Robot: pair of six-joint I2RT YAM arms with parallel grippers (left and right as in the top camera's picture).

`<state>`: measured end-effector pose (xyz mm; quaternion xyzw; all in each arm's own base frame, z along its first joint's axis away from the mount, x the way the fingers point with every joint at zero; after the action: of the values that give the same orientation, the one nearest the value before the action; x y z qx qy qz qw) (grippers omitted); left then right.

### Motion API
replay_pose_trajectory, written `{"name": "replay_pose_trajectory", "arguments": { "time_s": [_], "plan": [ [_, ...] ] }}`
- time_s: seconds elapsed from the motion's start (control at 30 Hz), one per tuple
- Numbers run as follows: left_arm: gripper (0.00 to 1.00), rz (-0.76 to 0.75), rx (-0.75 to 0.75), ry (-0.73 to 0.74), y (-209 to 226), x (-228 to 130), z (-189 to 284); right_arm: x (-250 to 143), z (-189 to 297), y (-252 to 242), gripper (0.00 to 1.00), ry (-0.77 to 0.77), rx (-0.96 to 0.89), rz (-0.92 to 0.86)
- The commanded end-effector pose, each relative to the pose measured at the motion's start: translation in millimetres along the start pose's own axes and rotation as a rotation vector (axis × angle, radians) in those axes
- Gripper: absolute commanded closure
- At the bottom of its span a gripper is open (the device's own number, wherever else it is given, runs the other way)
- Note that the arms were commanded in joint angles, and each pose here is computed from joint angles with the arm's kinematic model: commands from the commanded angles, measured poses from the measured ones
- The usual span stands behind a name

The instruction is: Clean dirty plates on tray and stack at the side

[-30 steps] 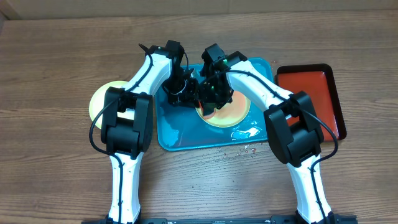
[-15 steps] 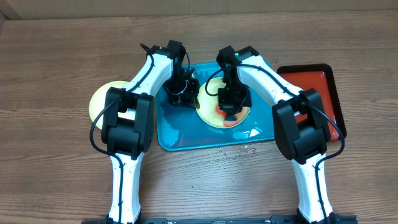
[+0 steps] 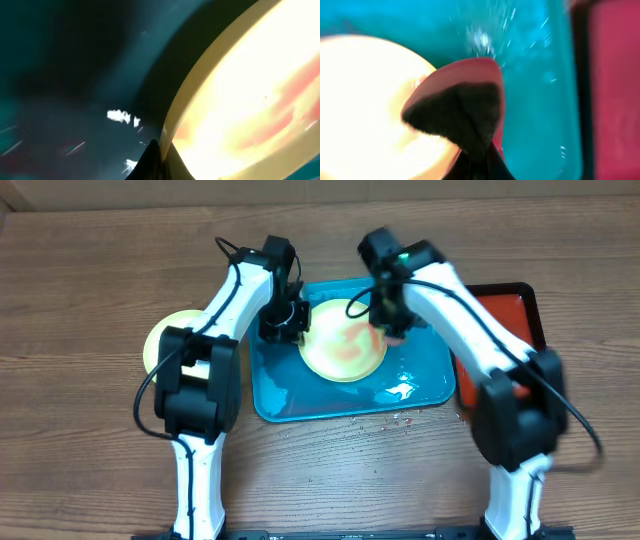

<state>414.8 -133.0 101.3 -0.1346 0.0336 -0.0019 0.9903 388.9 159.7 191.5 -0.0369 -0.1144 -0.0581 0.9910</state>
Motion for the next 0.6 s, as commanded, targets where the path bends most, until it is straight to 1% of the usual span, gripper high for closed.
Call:
{"name": "replay_pose_trajectory", "arguments": {
  "time_s": [0.0,0.1,0.23,0.47,0.57],
  "plan": [
    [0.96,-0.027,0.097,-0.122,2.8,-3.0,45.1,2.5,78.6,-23.9,0.96,-0.187,0.057,-0.061],
    [0.96,-0.038,0.145,-0.160,0.4,-8.8,62.8,-7.2,113.6,-37.8,0.96,-0.241,0.086,-0.066],
    [0.96,-0.033,0.240,-0.220,-5.4,-18.8,85.1,-15.7,135.9,-53.1,0.96,-0.268,0.096,-0.081],
    [0.96,-0.011,0.487,-0.396,-28.7,-43.8,124.4,-14.6,128.9,-71.2,0.96,-0.239,0.061,-0.109],
    [0.96,0.006,0.599,-0.470,-40.0,-54.7,133.2,-10.6,125.1,-83.2,0.96,-0.233,0.046,-0.143]
  ]
}}
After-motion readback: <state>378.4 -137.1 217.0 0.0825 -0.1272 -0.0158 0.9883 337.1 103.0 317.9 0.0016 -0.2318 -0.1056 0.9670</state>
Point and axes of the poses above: each gripper's point midway between its finger pads, its own z axis back along the fingers, its own y axis along the line the jaws close on, x = y × z, the point moved 8 cm from there along z, back along the fingers, and after that the axes turned 1 degree about z, right-handed, at the moved point
